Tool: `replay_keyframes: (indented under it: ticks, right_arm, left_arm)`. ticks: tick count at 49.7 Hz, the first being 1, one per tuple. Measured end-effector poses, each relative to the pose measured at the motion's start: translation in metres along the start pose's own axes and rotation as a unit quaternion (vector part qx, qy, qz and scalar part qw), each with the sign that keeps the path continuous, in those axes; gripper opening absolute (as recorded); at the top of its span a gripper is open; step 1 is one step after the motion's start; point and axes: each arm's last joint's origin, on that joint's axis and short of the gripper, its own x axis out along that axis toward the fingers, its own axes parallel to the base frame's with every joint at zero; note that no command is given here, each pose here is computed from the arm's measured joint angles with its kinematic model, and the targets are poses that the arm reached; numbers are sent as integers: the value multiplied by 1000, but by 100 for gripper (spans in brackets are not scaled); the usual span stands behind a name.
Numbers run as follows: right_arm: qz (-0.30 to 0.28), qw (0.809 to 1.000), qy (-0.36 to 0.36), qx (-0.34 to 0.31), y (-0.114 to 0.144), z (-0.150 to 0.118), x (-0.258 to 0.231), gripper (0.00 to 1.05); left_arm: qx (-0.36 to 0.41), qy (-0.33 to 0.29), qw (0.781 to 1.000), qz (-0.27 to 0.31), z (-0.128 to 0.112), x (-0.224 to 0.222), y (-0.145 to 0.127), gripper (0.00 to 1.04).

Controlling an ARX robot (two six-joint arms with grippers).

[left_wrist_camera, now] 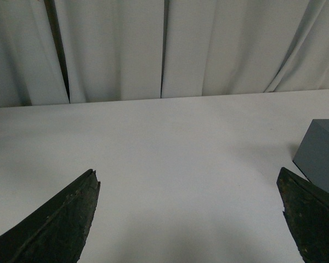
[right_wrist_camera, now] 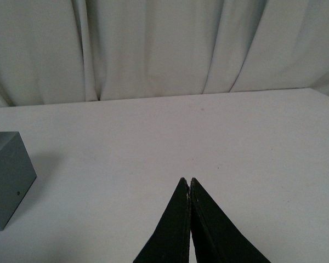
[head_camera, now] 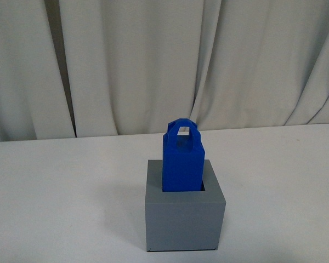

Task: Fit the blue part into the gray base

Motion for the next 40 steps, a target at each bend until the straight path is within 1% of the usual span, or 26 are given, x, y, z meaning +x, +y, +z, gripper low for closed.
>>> replay_keyframes:
  ticks: [40]
  right_arm:
    - [0, 1000, -5, 0, 0, 1, -19, 2]
  left_arm:
    - [0, 0, 1000, 0, 0, 0, 0, 99]
